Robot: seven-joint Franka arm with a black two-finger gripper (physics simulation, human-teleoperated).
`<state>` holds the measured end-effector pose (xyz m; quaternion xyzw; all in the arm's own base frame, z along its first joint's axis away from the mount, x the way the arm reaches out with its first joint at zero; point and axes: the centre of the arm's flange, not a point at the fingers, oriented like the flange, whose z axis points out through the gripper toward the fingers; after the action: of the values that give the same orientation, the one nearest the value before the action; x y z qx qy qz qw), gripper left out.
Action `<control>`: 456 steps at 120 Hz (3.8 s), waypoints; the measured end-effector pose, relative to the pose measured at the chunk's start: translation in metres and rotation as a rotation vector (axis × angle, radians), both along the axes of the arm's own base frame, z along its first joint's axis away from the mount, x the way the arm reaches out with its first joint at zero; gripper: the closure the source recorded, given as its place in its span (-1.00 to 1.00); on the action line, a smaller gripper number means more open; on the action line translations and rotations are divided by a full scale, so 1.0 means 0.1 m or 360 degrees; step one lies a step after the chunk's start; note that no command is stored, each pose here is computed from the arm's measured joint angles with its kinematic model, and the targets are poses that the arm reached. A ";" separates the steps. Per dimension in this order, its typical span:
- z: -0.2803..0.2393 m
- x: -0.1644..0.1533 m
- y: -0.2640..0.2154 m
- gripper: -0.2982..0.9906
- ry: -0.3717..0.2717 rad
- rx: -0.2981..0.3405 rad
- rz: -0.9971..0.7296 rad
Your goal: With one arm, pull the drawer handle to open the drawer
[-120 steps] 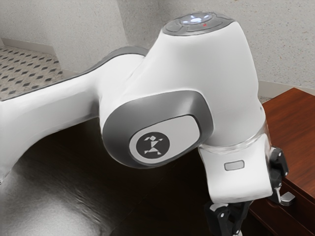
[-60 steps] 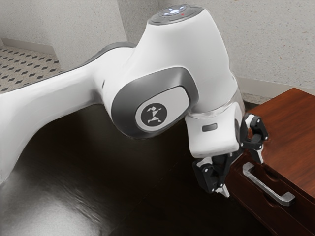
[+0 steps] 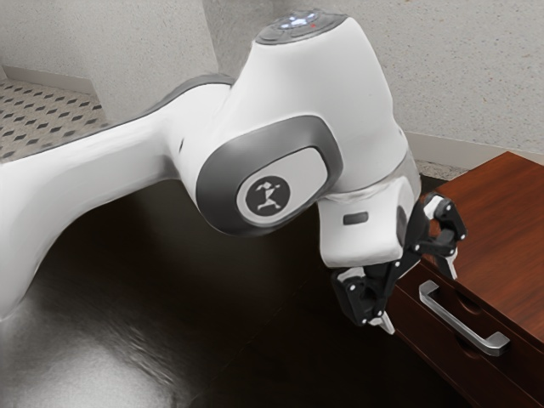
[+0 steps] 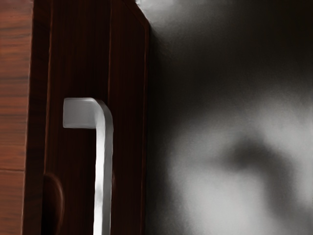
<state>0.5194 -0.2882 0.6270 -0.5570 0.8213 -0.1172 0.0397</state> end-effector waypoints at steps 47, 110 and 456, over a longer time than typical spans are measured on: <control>-0.25 0.15 0.22 -0.54 0.0045 0.0035 0.0033; -0.43 -0.05 0.14 -0.54 -0.0094 -0.0016 -0.0013; -0.51 -0.54 0.19 0.51 0.0099 0.0096 0.0030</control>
<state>0.4654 -0.2695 0.5763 -0.5666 0.8200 -0.0745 0.0322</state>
